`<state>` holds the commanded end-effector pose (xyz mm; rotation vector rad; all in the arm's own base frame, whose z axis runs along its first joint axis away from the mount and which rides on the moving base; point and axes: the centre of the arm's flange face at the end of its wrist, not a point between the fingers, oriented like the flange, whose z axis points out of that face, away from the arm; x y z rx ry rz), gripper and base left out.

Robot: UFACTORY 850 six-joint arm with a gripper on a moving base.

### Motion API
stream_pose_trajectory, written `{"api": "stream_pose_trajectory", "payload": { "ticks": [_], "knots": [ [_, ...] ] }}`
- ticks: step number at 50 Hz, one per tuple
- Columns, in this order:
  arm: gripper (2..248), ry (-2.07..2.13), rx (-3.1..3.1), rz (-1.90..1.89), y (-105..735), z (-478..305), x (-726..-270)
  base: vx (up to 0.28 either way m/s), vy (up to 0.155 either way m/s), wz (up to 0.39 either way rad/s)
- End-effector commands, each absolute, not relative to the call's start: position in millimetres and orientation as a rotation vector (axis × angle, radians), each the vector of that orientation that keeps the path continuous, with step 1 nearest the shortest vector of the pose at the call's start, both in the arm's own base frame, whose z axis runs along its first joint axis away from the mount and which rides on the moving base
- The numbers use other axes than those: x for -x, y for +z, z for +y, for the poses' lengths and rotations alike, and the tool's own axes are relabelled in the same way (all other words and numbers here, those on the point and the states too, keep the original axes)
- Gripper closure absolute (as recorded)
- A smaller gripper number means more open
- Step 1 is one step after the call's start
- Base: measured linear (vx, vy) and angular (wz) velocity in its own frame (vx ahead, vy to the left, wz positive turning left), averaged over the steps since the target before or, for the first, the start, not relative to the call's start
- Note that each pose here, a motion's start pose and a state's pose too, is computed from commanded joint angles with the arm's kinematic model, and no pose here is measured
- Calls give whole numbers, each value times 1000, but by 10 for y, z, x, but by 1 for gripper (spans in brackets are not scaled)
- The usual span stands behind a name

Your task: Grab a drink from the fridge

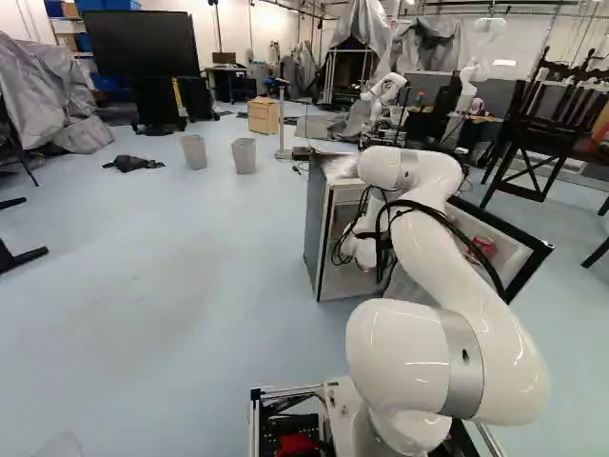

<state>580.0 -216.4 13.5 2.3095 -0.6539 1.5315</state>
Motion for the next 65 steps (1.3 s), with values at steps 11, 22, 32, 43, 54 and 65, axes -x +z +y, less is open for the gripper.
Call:
{"api": "stream_pose_trajectory", "payload": {
  "ticks": [11,22,32,43,54,65],
  "knots": [
    [3,1546,-2302,-650,113,-2166,-5870,0,0,0],
    [3,1568,-2291,-645,81,-2172,-5968,0,0,0],
    [3,1592,-2276,-642,43,-2197,-6075,0,0,0],
    [3,1614,-2254,-646,1,-2263,-6174,0,0,0],
    [3,1634,-2231,-652,-40,-2349,-6258,0,0,0],
    [3,1648,-2212,-661,-87,-2439,-6338,0,0,0]
  ]
}}
